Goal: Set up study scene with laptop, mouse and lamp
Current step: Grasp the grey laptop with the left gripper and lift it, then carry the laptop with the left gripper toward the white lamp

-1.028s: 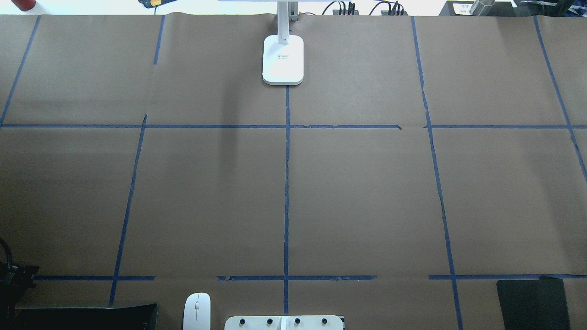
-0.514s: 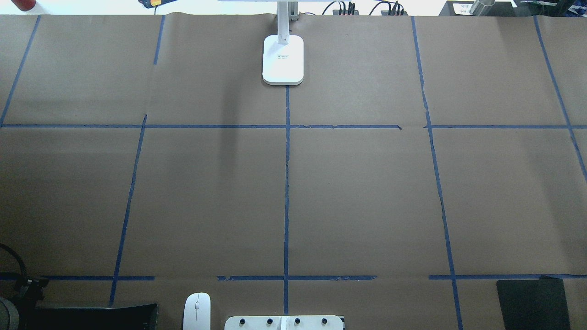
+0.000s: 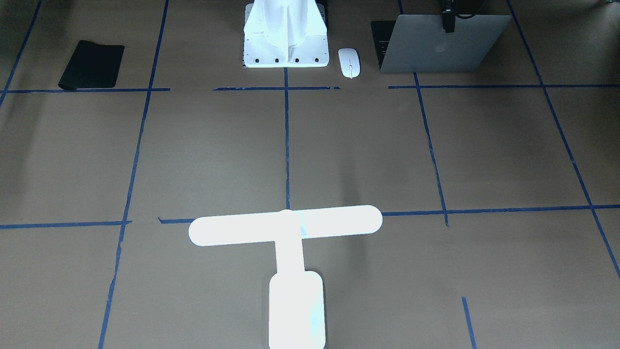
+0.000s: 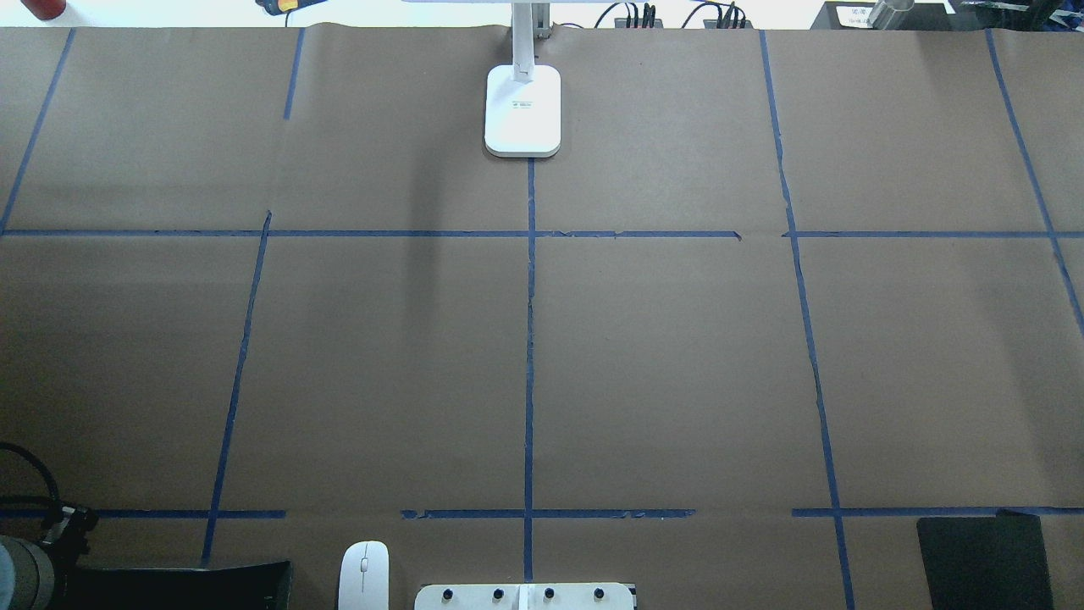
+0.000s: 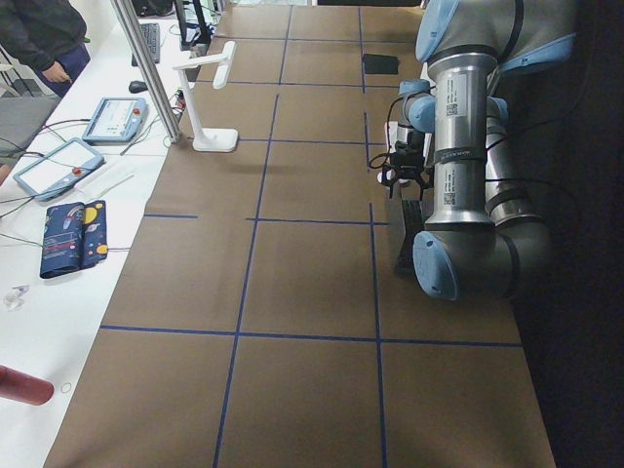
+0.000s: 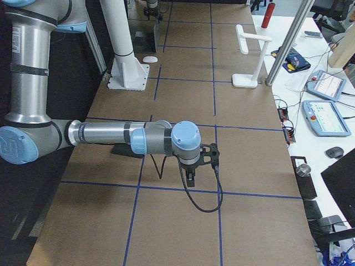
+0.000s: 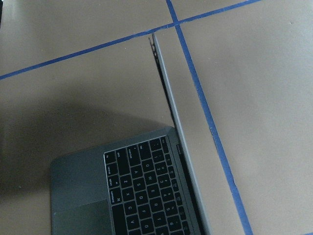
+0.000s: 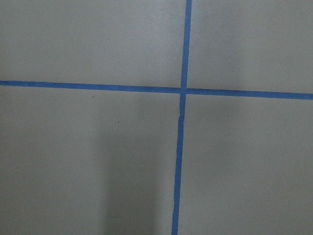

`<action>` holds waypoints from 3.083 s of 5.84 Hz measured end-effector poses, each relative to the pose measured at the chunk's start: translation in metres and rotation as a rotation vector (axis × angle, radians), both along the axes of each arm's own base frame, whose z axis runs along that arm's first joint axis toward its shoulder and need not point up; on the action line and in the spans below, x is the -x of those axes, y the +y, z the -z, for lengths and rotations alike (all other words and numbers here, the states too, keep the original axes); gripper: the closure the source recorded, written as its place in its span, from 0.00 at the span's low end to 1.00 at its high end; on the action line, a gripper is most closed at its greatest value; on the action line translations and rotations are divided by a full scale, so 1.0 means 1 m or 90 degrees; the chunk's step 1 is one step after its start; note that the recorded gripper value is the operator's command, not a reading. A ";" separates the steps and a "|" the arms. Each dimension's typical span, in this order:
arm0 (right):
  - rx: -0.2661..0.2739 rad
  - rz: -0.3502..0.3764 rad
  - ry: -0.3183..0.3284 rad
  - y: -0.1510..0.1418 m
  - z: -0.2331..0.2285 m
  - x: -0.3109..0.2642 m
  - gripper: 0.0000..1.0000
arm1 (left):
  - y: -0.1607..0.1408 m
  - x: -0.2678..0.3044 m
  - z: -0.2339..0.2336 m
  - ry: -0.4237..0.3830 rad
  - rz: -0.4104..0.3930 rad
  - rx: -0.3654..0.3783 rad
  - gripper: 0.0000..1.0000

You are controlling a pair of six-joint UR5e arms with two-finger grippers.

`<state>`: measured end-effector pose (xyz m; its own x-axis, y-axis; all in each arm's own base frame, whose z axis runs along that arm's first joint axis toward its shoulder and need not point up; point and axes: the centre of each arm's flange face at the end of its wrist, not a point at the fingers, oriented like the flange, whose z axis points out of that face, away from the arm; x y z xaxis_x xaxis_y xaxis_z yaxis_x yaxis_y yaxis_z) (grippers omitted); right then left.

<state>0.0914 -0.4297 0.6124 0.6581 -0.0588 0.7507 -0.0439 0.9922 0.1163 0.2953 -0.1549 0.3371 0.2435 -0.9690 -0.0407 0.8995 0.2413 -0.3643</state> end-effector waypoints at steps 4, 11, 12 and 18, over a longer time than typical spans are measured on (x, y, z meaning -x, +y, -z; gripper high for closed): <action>0.003 -0.002 -0.001 0.002 -0.002 -0.002 0.00 | -0.033 0.014 0.019 0.037 0.070 -0.006 1.00; 0.010 -0.003 -0.001 0.004 -0.007 -0.002 0.00 | -0.164 0.067 0.037 0.033 0.152 -0.097 1.00; 0.014 -0.003 -0.001 0.005 -0.010 -0.001 0.00 | -0.200 0.043 0.051 0.029 0.152 -0.107 1.00; 0.023 -0.003 -0.002 0.007 -0.016 -0.001 0.00 | -0.362 -0.115 0.210 0.023 0.189 -0.096 1.00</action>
